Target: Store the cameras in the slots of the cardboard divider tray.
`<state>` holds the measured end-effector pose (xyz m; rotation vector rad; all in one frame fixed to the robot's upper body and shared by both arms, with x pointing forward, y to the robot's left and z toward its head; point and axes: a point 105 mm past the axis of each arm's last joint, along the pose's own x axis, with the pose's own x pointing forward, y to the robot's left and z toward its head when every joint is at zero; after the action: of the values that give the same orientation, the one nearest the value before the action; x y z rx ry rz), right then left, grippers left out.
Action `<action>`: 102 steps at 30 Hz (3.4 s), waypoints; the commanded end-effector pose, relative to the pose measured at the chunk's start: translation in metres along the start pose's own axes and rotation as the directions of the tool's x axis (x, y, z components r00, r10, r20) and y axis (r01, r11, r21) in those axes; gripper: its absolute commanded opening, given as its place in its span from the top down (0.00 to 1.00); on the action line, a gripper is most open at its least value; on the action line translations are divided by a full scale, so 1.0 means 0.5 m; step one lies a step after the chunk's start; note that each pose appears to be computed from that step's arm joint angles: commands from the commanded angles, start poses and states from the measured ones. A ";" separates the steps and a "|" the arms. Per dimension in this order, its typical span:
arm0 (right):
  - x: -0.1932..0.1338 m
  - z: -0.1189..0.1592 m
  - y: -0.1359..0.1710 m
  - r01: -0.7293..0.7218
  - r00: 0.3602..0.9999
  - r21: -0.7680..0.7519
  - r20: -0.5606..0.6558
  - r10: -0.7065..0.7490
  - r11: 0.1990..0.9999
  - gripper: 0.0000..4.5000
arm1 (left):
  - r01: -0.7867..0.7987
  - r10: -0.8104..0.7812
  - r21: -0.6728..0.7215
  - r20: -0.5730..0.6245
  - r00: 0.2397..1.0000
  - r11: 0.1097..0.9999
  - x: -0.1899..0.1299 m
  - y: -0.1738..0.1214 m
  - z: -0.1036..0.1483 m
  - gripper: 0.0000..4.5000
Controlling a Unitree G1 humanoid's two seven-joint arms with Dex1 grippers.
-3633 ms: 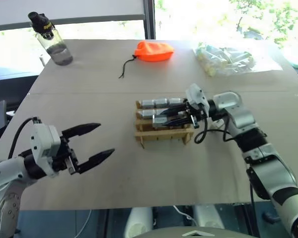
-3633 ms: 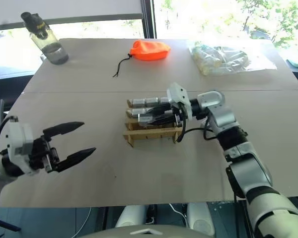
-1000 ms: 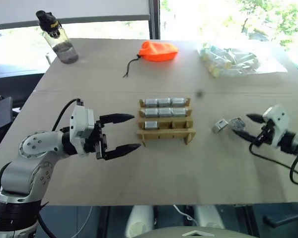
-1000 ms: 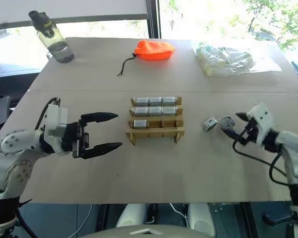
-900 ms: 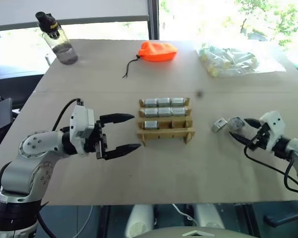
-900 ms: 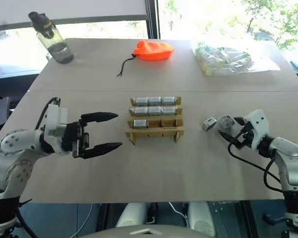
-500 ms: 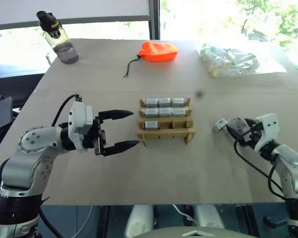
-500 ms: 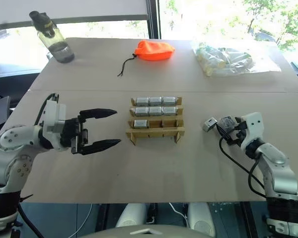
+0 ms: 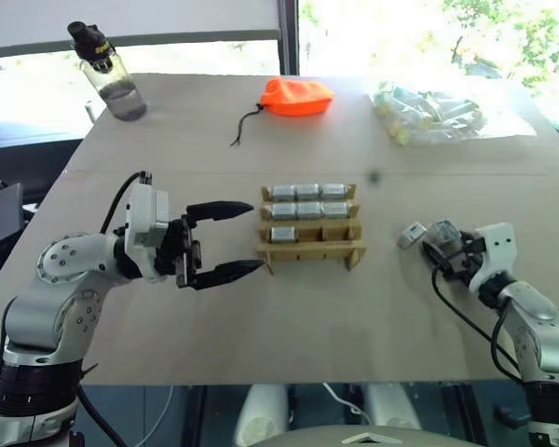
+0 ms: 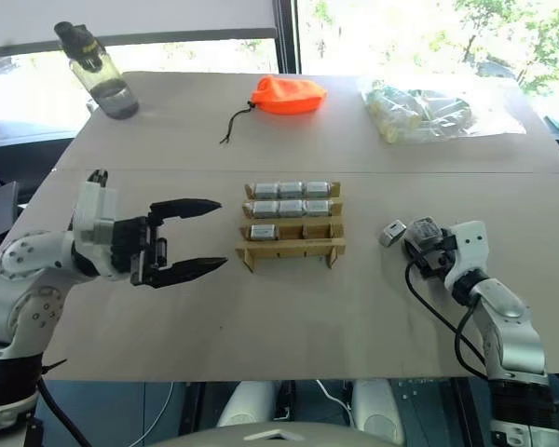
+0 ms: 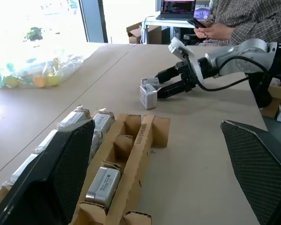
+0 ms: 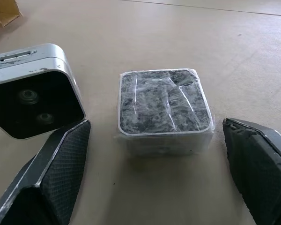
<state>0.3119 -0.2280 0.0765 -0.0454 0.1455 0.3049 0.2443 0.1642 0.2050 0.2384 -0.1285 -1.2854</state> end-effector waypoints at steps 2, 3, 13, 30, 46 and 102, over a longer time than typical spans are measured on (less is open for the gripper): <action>0.002 0.031 0.004 -0.002 0.998 -0.028 0.062 0.003 1.000 0.17 | 0.011 -0.014 0.050 0.057 0.998 0.999 0.002 -0.004 0.043 0.00; 0.002 0.032 0.004 -0.002 0.998 -0.029 0.064 0.004 1.000 0.21 | 0.012 -0.014 0.048 0.058 0.998 0.999 0.001 -0.004 0.045 0.00; -0.009 0.079 -0.043 0.085 0.986 -0.075 0.152 -0.073 0.994 0.59 | 0.020 -0.021 0.046 0.029 0.999 0.999 0.002 -0.006 0.036 0.00; 0.047 0.270 0.239 -0.426 0.695 -0.771 0.057 0.717 0.474 0.59 | -0.019 0.011 -0.107 -0.080 0.997 0.994 0.064 0.070 -0.003 0.00; 0.080 0.256 0.317 -0.122 0.547 -0.976 -0.216 0.809 -0.178 0.59 | 0.074 -0.119 -0.165 -0.283 0.952 0.984 0.105 0.111 -0.053 0.00; 0.024 0.233 0.335 -0.416 0.532 -0.891 -0.074 0.844 0.184 0.03 | 0.221 -0.266 -0.165 -0.335 0.904 0.961 0.175 0.125 -0.042 0.84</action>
<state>0.2934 -0.0482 0.1663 -1.0499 -0.5198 1.3299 0.3347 0.1035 0.1824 0.3256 0.3661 -1.4623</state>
